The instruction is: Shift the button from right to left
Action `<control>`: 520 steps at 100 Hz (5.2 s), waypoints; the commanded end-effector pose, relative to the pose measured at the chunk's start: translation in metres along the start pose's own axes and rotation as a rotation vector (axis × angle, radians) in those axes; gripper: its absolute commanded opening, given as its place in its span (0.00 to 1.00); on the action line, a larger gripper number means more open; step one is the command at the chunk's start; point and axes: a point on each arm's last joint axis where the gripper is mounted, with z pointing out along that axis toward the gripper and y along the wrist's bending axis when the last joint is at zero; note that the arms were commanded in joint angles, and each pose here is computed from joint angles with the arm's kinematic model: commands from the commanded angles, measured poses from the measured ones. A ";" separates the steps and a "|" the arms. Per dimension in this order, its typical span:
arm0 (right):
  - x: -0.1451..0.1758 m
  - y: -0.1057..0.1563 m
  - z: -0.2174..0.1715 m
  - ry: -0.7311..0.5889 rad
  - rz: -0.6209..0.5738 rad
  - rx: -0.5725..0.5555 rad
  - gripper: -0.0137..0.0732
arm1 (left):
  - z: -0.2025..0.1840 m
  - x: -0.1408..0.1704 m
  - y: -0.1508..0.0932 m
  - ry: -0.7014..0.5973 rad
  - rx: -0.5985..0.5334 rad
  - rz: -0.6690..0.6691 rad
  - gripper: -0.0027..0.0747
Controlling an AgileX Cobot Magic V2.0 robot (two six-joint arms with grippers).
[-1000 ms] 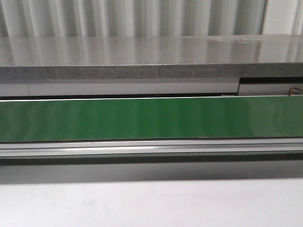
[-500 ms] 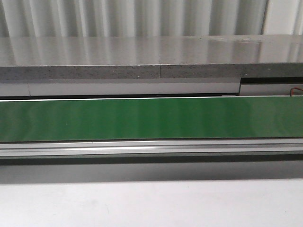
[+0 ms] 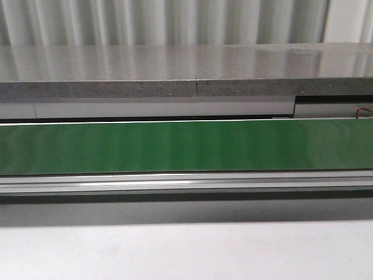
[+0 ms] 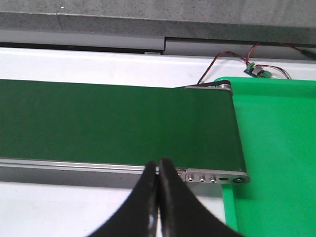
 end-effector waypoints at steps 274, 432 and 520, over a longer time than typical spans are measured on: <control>-0.013 -0.001 -0.004 -0.085 -0.002 0.008 0.08 | -0.186 0.205 -0.008 -1.019 0.504 0.043 0.01; -0.013 -0.001 -0.003 -0.087 -0.002 0.009 0.08 | -0.166 0.217 -0.013 -1.073 0.517 0.068 0.01; 0.092 -0.001 0.021 -0.416 0.124 -0.039 0.08 | -0.166 0.217 -0.013 -1.073 0.517 0.068 0.01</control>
